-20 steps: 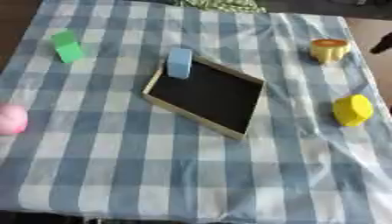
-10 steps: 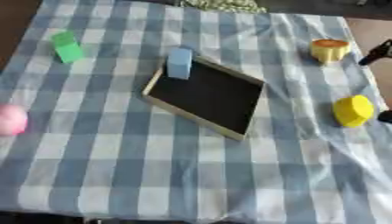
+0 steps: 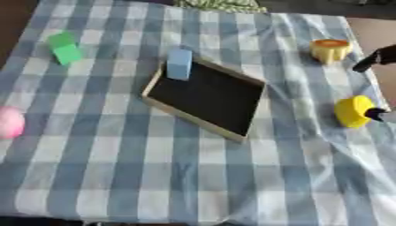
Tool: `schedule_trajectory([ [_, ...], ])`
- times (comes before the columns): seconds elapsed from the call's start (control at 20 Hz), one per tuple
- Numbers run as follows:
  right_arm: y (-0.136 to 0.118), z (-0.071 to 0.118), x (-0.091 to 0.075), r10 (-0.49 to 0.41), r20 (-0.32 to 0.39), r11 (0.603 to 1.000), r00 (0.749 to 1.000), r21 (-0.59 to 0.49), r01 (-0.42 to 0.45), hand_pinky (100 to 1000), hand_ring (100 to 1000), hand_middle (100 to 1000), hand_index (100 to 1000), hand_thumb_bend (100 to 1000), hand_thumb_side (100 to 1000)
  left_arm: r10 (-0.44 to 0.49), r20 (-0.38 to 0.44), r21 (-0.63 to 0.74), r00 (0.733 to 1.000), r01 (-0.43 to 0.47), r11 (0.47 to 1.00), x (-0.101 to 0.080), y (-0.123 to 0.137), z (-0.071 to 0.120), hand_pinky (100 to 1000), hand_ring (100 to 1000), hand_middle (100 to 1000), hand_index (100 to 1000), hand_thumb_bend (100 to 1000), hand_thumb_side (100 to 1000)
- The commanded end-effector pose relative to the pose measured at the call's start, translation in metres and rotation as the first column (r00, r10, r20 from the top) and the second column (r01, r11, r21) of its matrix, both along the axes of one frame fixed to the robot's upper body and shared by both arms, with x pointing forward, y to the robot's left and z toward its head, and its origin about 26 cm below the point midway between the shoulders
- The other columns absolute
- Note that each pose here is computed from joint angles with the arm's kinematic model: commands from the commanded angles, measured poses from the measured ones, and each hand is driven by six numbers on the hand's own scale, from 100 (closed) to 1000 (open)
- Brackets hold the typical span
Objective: Pick up objects on the table and place them in the box.
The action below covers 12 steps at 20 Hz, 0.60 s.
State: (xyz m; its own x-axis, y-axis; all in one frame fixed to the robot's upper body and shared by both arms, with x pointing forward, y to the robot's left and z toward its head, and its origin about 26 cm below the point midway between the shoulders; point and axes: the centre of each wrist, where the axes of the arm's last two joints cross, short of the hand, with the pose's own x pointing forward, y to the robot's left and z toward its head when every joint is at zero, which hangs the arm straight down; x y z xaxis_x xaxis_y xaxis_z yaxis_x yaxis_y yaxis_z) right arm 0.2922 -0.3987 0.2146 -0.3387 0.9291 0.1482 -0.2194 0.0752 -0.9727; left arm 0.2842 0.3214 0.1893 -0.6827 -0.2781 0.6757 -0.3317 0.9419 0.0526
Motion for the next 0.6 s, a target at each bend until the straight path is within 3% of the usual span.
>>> schedule_trajectory([
  [0.05, -0.006, 0.004, 0.003, -0.009, 0.002, 1.0, 1.0, -0.009, 0.009, 862, 889, 748, 837, 444, 100, -0.009, 0.018, 0.01, 1.0, 0.009, 1.0, -0.001, -0.001, 0.007, 891, 798, 758, 855, 100, 595],
  [0.6, -0.017, -0.011, 0.009, -0.056, -0.063, 0.997, 0.996, -0.055, 0.052, 867, 897, 784, 860, 495, 100, -0.013, 0.011, 0.005, 1.0, 0.013, 1.0, -0.001, -0.002, 0.006, 891, 798, 758, 855, 100, 599],
])
